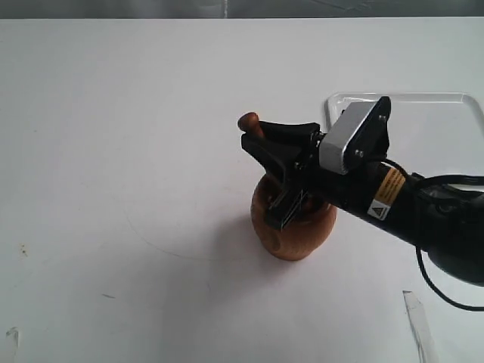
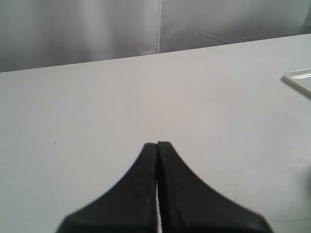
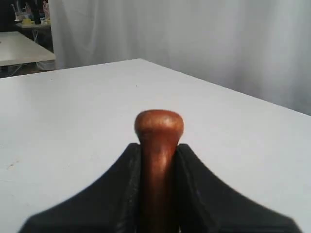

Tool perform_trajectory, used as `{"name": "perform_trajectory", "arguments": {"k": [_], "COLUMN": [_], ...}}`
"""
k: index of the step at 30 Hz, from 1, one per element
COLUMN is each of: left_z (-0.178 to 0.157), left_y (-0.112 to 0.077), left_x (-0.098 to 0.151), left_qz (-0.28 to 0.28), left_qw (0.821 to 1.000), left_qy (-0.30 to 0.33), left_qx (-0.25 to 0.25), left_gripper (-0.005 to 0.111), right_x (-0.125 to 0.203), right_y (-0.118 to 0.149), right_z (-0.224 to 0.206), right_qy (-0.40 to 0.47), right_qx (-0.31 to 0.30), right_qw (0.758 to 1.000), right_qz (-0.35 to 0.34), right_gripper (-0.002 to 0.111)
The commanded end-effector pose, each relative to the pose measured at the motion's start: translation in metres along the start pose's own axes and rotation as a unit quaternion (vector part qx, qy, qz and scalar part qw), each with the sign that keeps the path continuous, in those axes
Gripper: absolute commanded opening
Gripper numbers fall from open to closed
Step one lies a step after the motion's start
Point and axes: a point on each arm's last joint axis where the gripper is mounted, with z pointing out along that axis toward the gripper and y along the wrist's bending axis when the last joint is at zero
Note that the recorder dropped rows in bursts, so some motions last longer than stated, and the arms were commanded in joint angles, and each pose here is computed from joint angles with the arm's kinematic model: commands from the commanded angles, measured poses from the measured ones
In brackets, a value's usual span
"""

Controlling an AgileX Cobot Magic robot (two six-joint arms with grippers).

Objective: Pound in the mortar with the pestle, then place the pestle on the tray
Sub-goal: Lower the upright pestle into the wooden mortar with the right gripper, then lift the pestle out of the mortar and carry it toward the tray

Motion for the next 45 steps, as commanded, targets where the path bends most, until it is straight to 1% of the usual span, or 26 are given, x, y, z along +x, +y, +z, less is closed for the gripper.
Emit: {"name": "perform_trajectory", "arguments": {"k": [1,4,5,7,10,18,20,22,24,26,29,32,33,35,37,38,40,42,45], "left_z": [0.000,0.000,0.000,0.000,0.000,0.000,0.000,0.000,0.000,0.000,0.000,0.000,0.000,0.000,0.000,0.000,0.000,0.000,0.000], "left_y": [-0.001,-0.001,-0.001,-0.001,-0.001,-0.001,-0.001,-0.001,-0.001,-0.001,-0.001,-0.001,-0.001,-0.001,-0.001,-0.001,-0.001,-0.001,-0.001], "left_x": [0.000,0.000,0.000,0.000,0.000,0.000,0.000,0.000,0.000,0.000,0.000,0.000,0.000,0.000,0.000,0.000,0.000,0.000,0.000], "left_qz": [-0.006,-0.006,-0.006,-0.006,-0.006,-0.006,-0.006,-0.006,-0.006,-0.006,-0.006,-0.006,-0.006,-0.006,-0.006,-0.006,-0.006,-0.006,-0.006], "left_qw": [1.000,1.000,1.000,1.000,1.000,1.000,1.000,1.000,1.000,1.000,1.000,1.000,1.000,1.000,1.000,1.000,1.000,1.000,1.000], "left_qy": [-0.004,-0.004,-0.004,-0.004,-0.004,-0.004,-0.004,-0.004,-0.004,-0.004,-0.004,-0.004,-0.004,-0.004,-0.004,-0.004,-0.004,-0.004,-0.004], "left_qx": [0.004,0.004,0.004,0.004,0.004,0.004,0.004,0.004,0.004,0.004,0.004,0.004,0.004,0.004,0.004,0.004,0.004,0.004,0.004], "left_gripper": [0.000,0.000,0.000,0.000,0.000,0.000,0.000,0.000,0.000,0.000,0.000,0.000,0.000,0.000,0.000,0.000,0.000,0.000,0.000], "right_x": [-0.019,-0.058,-0.064,-0.066,-0.055,-0.003,0.003,0.000,-0.008,-0.023,-0.056,-0.093,-0.104,-0.117,-0.127,-0.131,-0.142,-0.154,-0.170], "right_y": [0.002,0.006,0.007,0.007,0.006,0.000,0.000,-0.001,-0.001,-0.003,-0.002,-0.003,-0.006,-0.016,-0.030,-0.036,-0.046,-0.054,-0.072], "right_z": [-0.007,-0.018,-0.021,-0.022,-0.017,-0.001,0.001,0.001,0.000,-0.004,-0.013,-0.031,-0.038,-0.048,-0.053,-0.055,-0.054,-0.049,-0.043], "right_qy": [-0.015,-0.087,-0.098,-0.102,-0.080,0.014,0.024,0.019,0.004,-0.025,-0.083,-0.156,-0.172,-0.143,-0.065,-0.027,0.064,0.121,0.145], "right_qx": [0.008,0.007,0.007,0.007,0.005,0.002,0.003,0.005,0.011,0.026,0.041,0.087,0.119,0.191,0.264,0.289,0.298,0.273,0.250], "right_qw": [1.000,0.995,0.994,0.993,0.996,1.000,1.000,1.000,1.000,0.999,0.993,0.977,0.968,0.959,0.952,0.948,0.944,0.949,0.957], "right_qz": [-0.018,-0.045,-0.050,-0.052,-0.043,-0.003,0.001,0.000,-0.004,-0.017,-0.066,-0.119,-0.136,-0.151,-0.143,-0.132,-0.123,-0.099,-0.036], "right_gripper": [0.000,0.000,0.000,0.000,0.000,0.000,0.000,0.000,0.000,0.000,0.000,0.000,0.000,0.000,0.000,0.000,0.000,0.000,0.000]}}
